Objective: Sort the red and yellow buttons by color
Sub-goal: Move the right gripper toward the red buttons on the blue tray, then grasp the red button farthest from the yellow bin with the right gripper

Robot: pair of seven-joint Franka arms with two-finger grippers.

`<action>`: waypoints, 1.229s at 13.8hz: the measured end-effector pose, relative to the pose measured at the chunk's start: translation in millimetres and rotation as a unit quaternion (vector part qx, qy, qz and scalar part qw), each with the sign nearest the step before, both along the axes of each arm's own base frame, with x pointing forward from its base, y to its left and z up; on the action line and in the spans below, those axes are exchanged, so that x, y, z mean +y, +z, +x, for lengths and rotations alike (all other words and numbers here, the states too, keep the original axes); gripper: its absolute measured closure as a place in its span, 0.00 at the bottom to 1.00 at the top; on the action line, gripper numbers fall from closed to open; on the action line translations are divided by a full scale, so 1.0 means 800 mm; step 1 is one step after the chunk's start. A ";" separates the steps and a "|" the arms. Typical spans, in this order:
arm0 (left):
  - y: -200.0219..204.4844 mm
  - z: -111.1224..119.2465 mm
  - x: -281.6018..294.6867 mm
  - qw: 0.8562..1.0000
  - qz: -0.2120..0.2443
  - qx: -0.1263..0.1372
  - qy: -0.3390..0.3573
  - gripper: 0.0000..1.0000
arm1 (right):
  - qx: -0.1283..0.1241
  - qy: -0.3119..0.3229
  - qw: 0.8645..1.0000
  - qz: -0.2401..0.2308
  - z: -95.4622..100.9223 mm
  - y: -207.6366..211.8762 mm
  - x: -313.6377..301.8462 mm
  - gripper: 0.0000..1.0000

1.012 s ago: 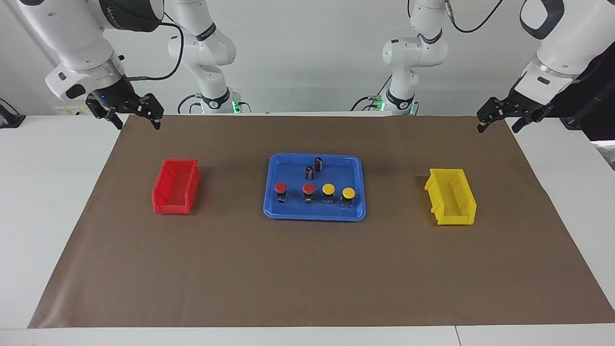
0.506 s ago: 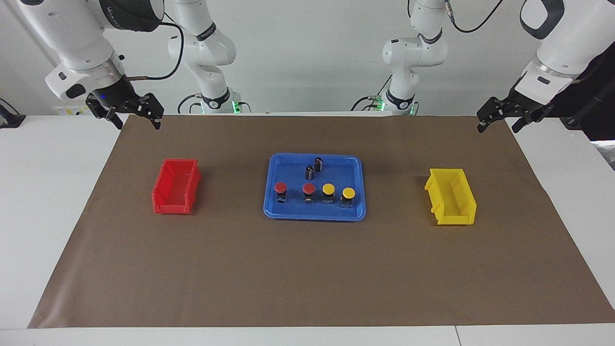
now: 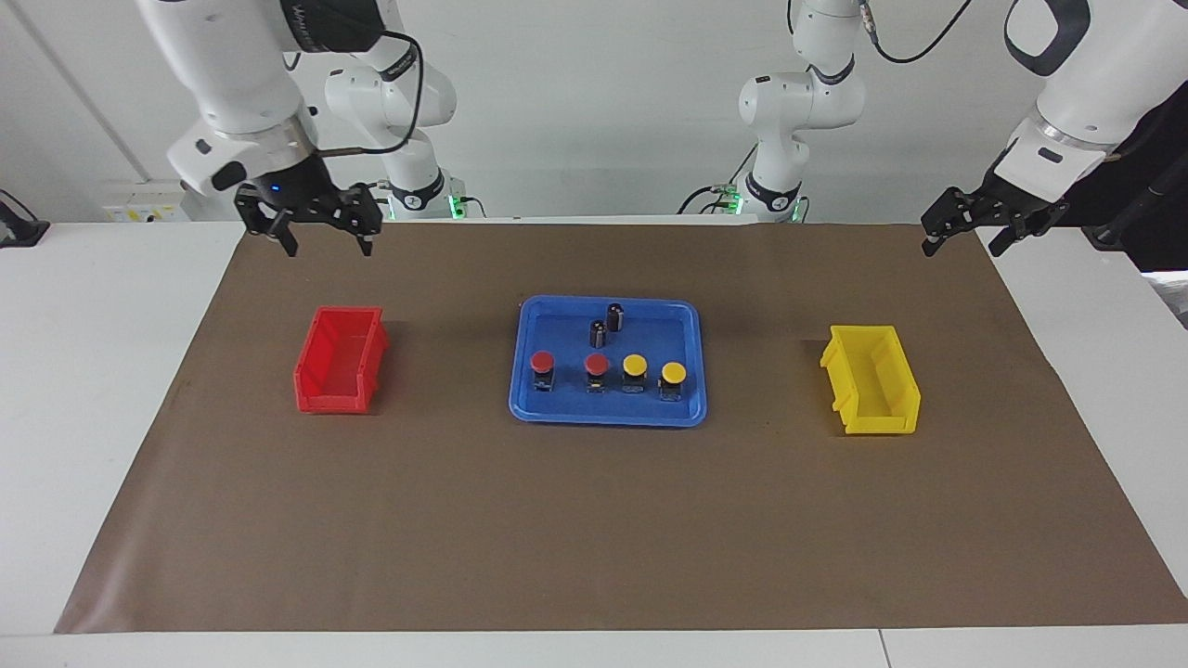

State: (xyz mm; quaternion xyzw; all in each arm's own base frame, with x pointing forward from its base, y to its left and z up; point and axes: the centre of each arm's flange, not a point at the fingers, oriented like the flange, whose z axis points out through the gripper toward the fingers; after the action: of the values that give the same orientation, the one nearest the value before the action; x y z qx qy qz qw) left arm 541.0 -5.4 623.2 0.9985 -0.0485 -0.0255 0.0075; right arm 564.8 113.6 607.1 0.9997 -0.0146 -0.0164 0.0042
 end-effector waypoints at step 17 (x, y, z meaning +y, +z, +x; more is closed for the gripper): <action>0.000 0.000 0.000 1.000 0.000 0.000 0.000 0.00 | -0.006 -0.031 0.999 0.033 -0.013 -0.327 0.226 0.05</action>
State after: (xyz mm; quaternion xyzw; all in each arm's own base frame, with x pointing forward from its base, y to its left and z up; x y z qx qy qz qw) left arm 541.0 -5.4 623.2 0.9985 -0.0485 -0.0255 0.0075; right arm 554.8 294.5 345.4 0.9985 -0.0452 -0.0106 -0.0294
